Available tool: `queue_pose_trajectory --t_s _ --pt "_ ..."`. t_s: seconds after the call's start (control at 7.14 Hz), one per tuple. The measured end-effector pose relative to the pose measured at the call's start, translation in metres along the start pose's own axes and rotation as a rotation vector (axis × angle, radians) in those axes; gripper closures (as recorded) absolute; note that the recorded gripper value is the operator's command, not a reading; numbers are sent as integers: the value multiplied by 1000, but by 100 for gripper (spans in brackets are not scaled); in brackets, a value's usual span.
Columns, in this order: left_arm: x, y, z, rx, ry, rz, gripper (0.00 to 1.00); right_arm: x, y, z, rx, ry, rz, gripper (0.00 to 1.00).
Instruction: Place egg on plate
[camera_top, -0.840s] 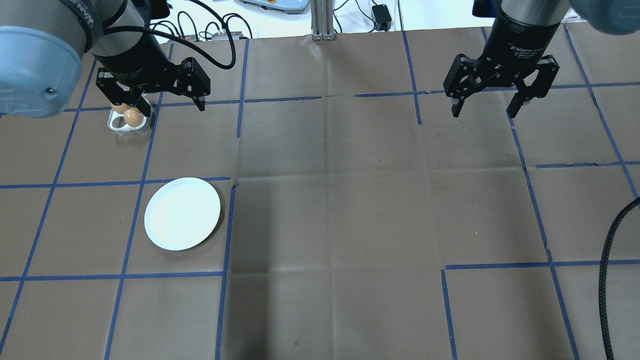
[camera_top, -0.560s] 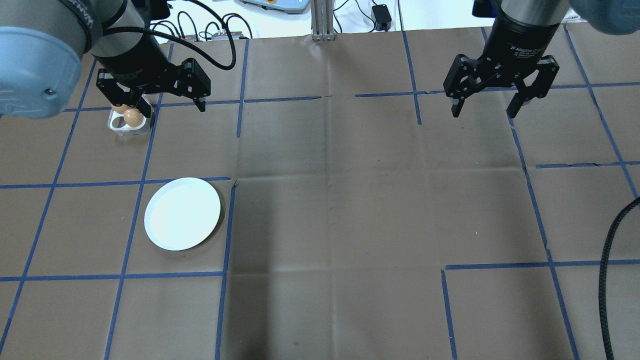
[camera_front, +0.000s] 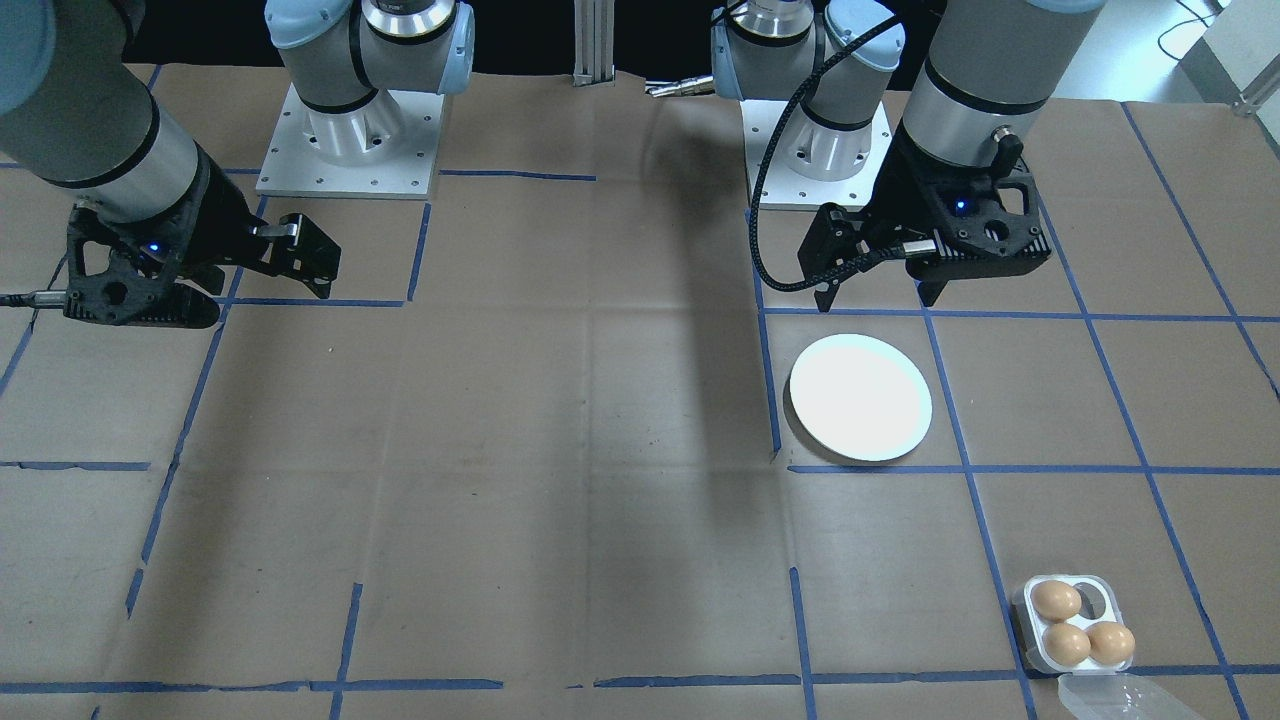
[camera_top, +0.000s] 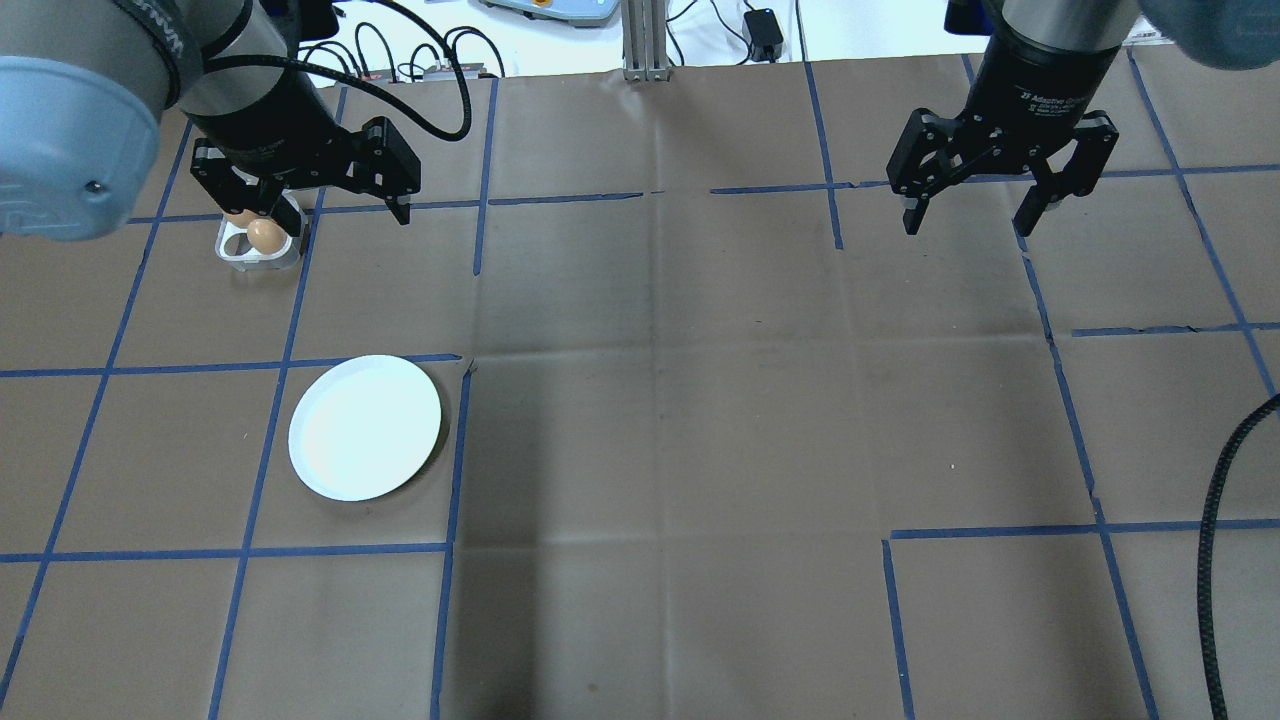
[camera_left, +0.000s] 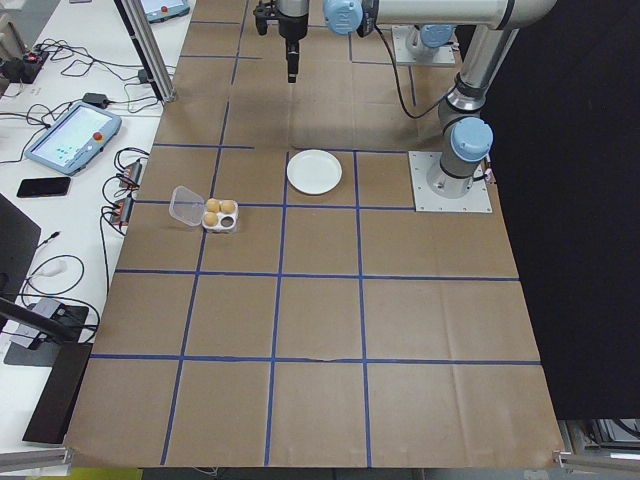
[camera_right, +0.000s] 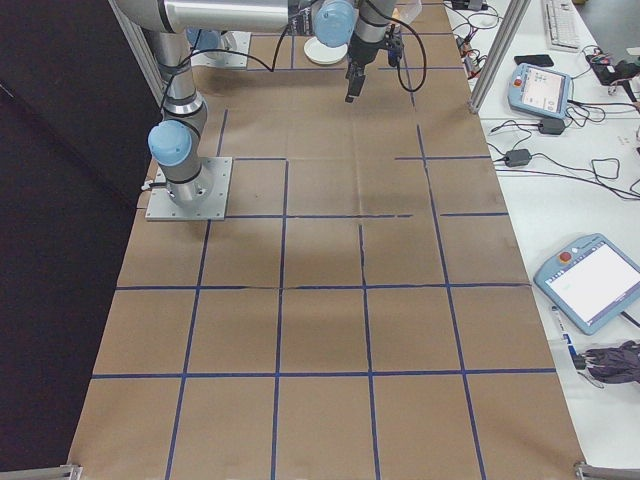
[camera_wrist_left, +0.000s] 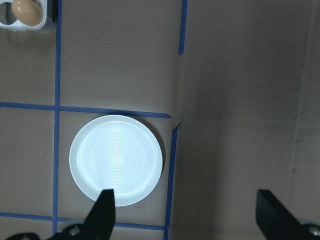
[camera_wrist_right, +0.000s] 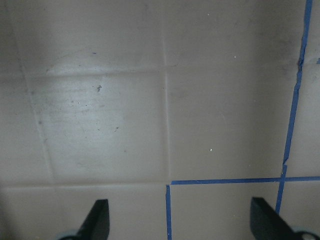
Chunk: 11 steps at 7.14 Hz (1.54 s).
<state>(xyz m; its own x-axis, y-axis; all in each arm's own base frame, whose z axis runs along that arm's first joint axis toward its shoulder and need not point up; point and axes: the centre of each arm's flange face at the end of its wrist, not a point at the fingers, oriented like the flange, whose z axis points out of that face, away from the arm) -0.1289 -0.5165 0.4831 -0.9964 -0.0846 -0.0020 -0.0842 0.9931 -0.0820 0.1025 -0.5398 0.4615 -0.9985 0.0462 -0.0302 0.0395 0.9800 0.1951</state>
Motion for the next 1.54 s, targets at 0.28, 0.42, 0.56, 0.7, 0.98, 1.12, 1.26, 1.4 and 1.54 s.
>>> queue_pose_trajectory --t_s 0.28,0.42,0.56,0.7,0.98,1.12,1.26,1.4,1.54 --pt "-11 -7 0 13 3 -8 0 0 0 0 0 0 0 0" --pt "-26 -13 1 18 2 -10 0 0 0 0 0 0 0 0" --pt "-51 -22 1 28 8 -25 0 0 0 0 0 0 0 0" --pt "-83 -32 3 40 22 -39 0 0 0 0 0 0 0 0" --pt "-147 -58 13 56 29 -34 0 0 0 0 0 0 0 0" --pt "-172 -80 17 63 22 -12 0 0 0 0 0 0 0 0" --pt "-191 -105 24 64 11 28 0 0 0 0 0 0 0 0" --pt "-209 -131 33 58 1 73 0 0 0 0 0 0 0 0" --pt "-228 -155 45 50 -6 113 0 0 0 0 0 0 0 0"
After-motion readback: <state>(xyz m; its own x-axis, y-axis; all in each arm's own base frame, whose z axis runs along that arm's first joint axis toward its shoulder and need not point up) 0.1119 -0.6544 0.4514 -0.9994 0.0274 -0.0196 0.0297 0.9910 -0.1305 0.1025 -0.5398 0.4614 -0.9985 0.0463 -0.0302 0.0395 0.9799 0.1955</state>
